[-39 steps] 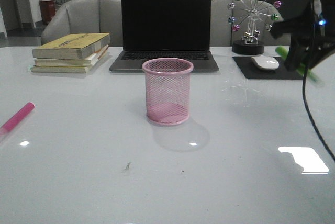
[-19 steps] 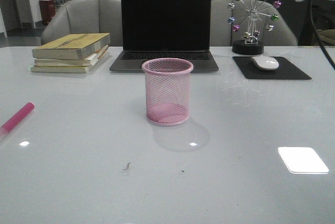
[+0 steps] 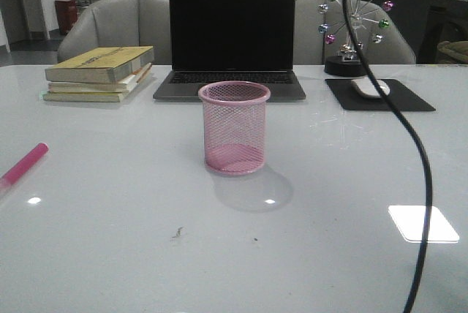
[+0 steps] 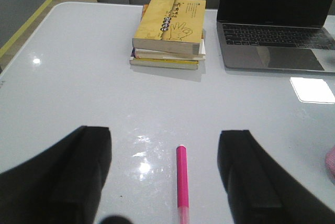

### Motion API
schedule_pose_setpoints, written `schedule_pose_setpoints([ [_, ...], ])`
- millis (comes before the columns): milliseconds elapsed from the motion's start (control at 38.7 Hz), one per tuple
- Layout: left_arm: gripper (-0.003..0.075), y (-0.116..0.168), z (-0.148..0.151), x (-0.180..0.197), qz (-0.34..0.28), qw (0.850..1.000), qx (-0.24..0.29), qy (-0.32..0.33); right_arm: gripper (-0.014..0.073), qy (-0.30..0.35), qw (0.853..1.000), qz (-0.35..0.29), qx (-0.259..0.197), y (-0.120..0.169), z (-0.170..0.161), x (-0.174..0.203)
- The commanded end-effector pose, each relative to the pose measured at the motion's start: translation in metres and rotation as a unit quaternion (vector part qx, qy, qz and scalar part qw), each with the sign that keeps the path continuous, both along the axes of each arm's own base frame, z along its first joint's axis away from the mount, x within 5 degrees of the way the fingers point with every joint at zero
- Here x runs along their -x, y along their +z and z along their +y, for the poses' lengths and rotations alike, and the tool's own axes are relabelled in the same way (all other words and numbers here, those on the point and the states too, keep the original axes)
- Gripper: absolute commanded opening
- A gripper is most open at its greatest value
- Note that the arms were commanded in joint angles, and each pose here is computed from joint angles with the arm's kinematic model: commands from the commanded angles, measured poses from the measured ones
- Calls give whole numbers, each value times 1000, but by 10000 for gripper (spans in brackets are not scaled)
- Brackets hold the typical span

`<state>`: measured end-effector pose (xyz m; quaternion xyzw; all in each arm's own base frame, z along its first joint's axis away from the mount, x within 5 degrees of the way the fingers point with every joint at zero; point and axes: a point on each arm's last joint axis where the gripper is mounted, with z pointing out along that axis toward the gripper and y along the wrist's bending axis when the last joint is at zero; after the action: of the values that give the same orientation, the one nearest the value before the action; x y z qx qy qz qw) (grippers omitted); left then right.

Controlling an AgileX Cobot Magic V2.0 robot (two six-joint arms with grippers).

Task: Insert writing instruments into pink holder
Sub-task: 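Carry the green marker over the pink holder with the right gripper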

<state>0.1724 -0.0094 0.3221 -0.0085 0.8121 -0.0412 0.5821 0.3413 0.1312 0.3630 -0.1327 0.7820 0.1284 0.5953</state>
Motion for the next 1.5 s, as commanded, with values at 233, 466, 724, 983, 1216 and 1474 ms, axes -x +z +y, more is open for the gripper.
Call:
schedule_pose_setpoints([
  [233, 500, 19, -1, -2, -56, 998, 8, -1, 25, 23, 997, -65, -23, -2, 32, -7],
  [466, 500, 19, -1, -2, -56, 998, 8, -1, 25, 30, 997, -74, -25, -28, 52, -21],
  [724, 500, 19, -1, -2, -56, 998, 8, -1, 27, 37, 994, -96, -25, -52, 69, -31],
  [983, 500, 19, -1, -2, -57, 998, 8, -1, 30, 42, 994, -102, -22, -75, 80, -33],
  [1216, 500, 19, -1, -2, -57, 998, 8, -1, 30, 38, 994, -105, -19, -95, 77, -28],
  [1474, 500, 19, -1, -2, -57, 998, 8, -1, 30, 39, 995, -86, -9, -110, 77, -27],
])
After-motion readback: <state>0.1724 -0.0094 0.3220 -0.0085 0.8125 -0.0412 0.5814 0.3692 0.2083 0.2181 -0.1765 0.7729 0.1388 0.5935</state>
